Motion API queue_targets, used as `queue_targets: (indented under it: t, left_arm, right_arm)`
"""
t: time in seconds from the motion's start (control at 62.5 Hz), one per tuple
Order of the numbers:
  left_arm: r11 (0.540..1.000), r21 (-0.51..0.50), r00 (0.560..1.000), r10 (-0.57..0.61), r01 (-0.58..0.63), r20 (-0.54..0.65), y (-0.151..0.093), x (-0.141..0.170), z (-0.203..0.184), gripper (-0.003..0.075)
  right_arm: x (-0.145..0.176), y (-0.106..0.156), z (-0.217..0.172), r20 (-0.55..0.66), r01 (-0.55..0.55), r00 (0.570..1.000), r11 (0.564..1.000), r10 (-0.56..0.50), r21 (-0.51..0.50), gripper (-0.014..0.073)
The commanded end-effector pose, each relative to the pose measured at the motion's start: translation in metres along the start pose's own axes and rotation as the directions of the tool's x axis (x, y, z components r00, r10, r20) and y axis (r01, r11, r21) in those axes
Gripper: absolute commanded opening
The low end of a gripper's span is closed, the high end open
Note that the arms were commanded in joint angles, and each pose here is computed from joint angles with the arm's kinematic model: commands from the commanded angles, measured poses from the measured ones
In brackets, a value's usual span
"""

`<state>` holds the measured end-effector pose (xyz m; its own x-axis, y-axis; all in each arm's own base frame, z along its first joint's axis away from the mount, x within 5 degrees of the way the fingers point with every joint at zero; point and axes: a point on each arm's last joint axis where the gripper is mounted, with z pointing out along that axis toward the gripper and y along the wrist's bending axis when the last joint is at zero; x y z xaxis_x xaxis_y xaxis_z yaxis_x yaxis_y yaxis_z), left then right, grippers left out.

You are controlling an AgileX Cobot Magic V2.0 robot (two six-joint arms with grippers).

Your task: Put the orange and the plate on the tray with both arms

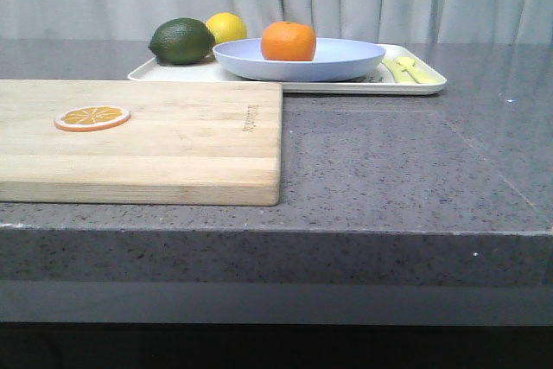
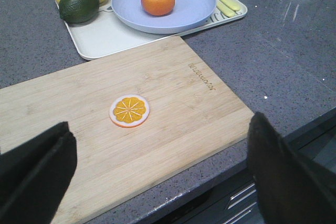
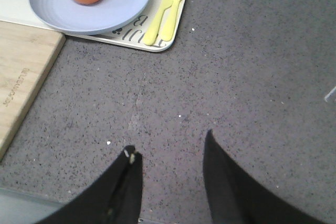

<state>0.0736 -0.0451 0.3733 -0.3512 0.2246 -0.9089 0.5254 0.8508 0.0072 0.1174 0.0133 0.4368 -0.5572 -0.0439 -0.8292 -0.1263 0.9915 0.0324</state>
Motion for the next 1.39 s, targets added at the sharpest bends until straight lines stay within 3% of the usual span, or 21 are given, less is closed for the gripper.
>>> queue_targets:
  t: [0.0,0.4,0.721,0.833,1.089,1.265,1.377]
  left_arm:
    - [1.0,0.005,0.994,-0.017,0.017,0.107,0.0,-0.014,-0.005,0.064]
    - [1.0,0.005,0.994,-0.017,0.017,0.106,0.0,-0.014,-0.005,0.064]
    - [1.0,0.004,0.995,-0.017,0.017,0.099,0.0,-0.013,-0.005,0.0631]
    - [1.0,0.004,0.995,-0.017,0.017,0.096,0.0,-0.013,-0.005,0.0542]
    - [1.0,0.004,0.995,-0.017,0.017,0.096,0.0,-0.013,-0.005,0.0174]
    - [1.0,0.004,0.995,-0.017,0.017,0.096,0.0,-0.013,-0.005,-0.0018]
    - [1.0,0.004,0.995,-0.017,0.017,0.096,0.0,-0.013,-0.005,-0.002]
  right_arm:
    - [0.01,0.001,-0.02,0.143,0.03,0.989,0.999,-0.032,0.019,0.0313]
    - [0.092,0.008,-0.041,0.188,-0.004,0.982,0.999,0.011,-0.036,0.0313]
    - [0.109,0.008,-0.035,0.158,-0.007,0.987,0.999,0.013,-0.037,0.029]
    - [0.111,0.008,-0.033,0.147,-0.008,0.989,0.999,0.013,-0.038,0.018]
    - [0.111,0.008,-0.033,0.143,-0.008,0.99,0.999,0.013,-0.038,-0.0102]
    - [0.111,0.008,-0.033,0.144,-0.008,0.989,0.999,0.013,-0.038,-0.0118]
    - [0.112,0.008,-0.033,0.137,-0.008,0.99,0.999,0.013,-0.038,-0.0118]
